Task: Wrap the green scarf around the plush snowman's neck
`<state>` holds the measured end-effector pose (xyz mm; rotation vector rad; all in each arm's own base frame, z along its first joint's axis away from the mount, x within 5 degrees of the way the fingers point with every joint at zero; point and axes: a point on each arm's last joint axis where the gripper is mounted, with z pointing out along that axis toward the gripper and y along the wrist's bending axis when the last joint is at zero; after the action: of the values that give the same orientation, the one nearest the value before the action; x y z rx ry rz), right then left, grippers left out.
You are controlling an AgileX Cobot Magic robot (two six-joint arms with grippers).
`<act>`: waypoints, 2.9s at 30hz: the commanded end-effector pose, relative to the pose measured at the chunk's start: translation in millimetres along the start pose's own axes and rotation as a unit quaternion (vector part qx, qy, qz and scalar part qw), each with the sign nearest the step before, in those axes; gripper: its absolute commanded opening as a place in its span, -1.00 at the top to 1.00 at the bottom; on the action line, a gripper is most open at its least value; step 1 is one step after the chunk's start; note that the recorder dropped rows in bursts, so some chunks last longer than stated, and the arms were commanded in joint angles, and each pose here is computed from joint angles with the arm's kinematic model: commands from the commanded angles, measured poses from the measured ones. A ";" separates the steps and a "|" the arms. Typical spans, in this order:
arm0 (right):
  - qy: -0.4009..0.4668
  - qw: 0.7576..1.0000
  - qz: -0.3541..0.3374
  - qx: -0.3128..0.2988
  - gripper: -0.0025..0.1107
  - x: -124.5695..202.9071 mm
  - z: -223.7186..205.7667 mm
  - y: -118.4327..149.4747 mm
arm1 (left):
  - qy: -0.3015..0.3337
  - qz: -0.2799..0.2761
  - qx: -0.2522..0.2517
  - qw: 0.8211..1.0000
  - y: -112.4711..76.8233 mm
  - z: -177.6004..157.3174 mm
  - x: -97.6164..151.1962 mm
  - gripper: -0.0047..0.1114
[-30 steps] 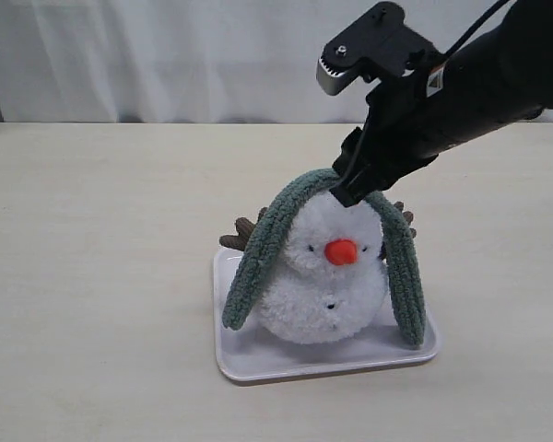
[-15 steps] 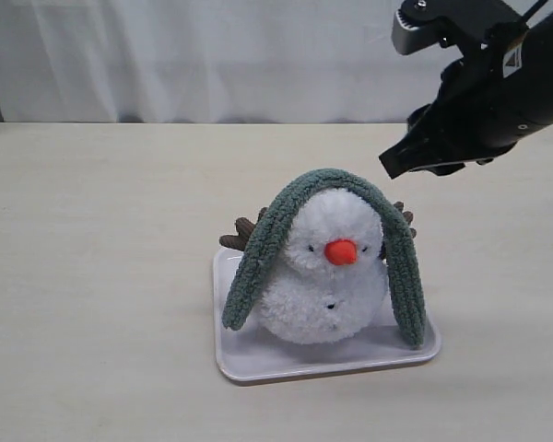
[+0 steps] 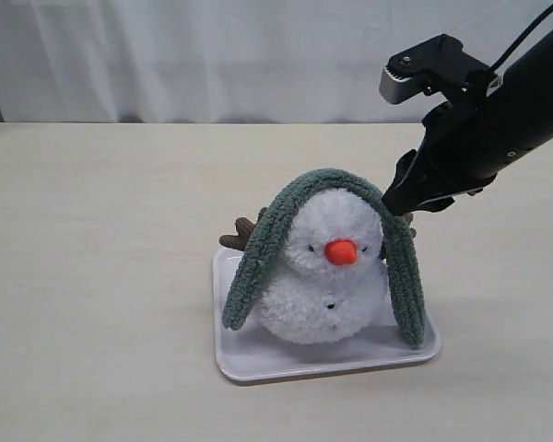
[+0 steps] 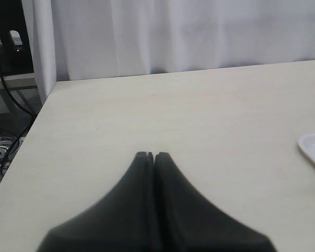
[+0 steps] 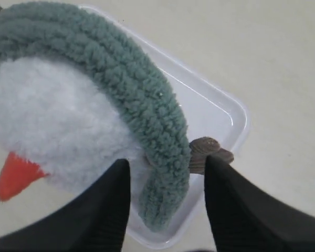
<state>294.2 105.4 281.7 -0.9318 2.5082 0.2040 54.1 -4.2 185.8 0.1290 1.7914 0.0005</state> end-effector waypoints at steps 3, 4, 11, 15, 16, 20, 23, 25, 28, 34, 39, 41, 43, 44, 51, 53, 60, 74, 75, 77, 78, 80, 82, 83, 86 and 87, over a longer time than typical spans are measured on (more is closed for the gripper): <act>0.002 0.999 -0.046 -0.005 0.19 8.2 10.7 1.9 | -0.005 0.002 0.003 1.000 -0.4 0.1 0.0 0.92; 0.001 0.999 -0.046 -0.008 0.19 8.1 11.8 2.3 | -0.005 0.002 0.003 1.000 -0.4 0.1 0.0 0.92; -0.043 0.999 -0.010 0.014 0.19 1.3 13.6 -1.4 | -0.005 0.002 0.003 1.000 -0.4 0.1 0.0 0.92; -0.046 0.999 -0.008 0.017 0.42 0.9 13.5 -2.0 | -0.005 0.002 0.003 1.000 -0.4 0.1 0.0 0.92; -0.041 0.999 -0.012 0.011 0.48 1.8 13.6 -0.9 | -0.005 0.002 0.003 1.000 -0.4 0.1 0.0 0.92; -0.033 0.998 -0.040 -0.023 0.47 3.4 13.6 5.4 | -0.005 0.002 0.003 1.000 -0.4 0.1 0.0 0.92; -0.039 0.997 -0.058 -0.042 0.36 2.5 13.3 9.0 | -0.005 0.002 0.003 1.000 -0.4 0.1 0.0 0.92; -0.042 0.997 -0.057 -0.039 0.28 2.0 13.3 8.5 | -0.005 0.002 0.003 1.000 -0.4 0.1 0.0 0.92; -0.045 0.998 -0.048 -0.016 0.29 1.2 13.5 4.4 | -0.005 0.002 0.003 1.000 -0.4 0.1 0.0 0.92; -0.039 0.998 -0.038 0.006 0.29 4.9 18.8 0.5 | -0.005 0.002 0.003 1.000 -0.4 0.1 0.0 0.92; -0.029 0.999 -0.039 0.001 0.29 6.7 27.2 -0.3 | -0.005 0.002 0.003 1.000 -0.4 0.1 0.0 0.92; -0.029 0.999 -0.038 -0.005 0.29 6.4 29.7 0.2 | -0.005 0.002 0.003 1.000 -0.4 0.1 0.0 0.92; -0.031 0.999 -0.028 -0.019 0.29 5.6 34.5 1.6 | -0.005 0.002 0.003 1.000 -0.4 0.1 0.0 0.92; -0.032 0.999 -0.026 -0.026 0.32 5.2 36.9 2.3 | -0.005 0.002 0.003 1.000 -0.4 0.1 0.0 0.92; -0.022 0.998 -0.046 -0.026 0.89 5.5 42.2 1.4 | -0.005 0.002 0.003 1.000 -0.4 0.1 0.0 0.92; -0.026 0.998 -0.047 -0.025 0.89 4.1 39.7 1.3 | -0.005 0.002 0.003 1.000 -0.4 0.1 0.0 0.92; -0.084 0.996 -0.014 -0.006 0.89 -7.6 23.9 2.9 | -0.005 0.002 0.003 1.000 -0.4 0.1 0.0 0.92; -0.049 0.997 0.052 -0.023 0.89 -3.8 49.1 0.0 | -0.005 0.002 0.003 1.000 -0.4 0.1 0.0 0.92; -0.048 0.997 0.052 -0.023 0.89 -3.7 49.5 -0.1 | -0.005 0.002 0.003 1.000 -0.4 0.1 0.0 0.92; -0.045 0.997 0.053 -0.024 0.88 -3.2 51.7 -0.2 | -0.005 0.002 0.003 1.000 -0.4 0.1 0.0 0.92; -0.039 0.997 0.053 -0.027 0.88 -2.4 54.1 -0.1 | -0.005 0.002 0.003 1.000 -0.4 0.1 0.0 0.92; -0.027 0.998 0.055 -0.033 0.88 -0.4 59.7 0.0 | -0.005 0.002 0.003 1.000 -0.4 0.1 0.0 0.92; -0.017 0.998 0.056 -0.038 0.88 1.2 64.8 0.0 | -0.005 0.002 0.003 1.000 -0.4 0.1 0.0 0.92; -0.015 0.998 0.057 -0.038 0.88 1.5 66.0 -0.2 | -0.005 0.002 0.003 1.000 -0.4 0.1 0.0 0.92; -0.019 0.998 0.056 -0.037 0.88 -0.2 64.8 -0.7 | -0.005 0.002 0.003 1.000 -0.4 0.1 0.0 0.92; -0.018 0.998 0.055 -0.039 0.88 -1.5 63.5 -0.6 | -0.005 0.002 0.003 1.000 -0.4 0.1 0.0 0.92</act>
<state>318.0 122.3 222.2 -0.8098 2.5377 0.3408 54.1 -4.2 185.8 0.1290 1.7914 0.0005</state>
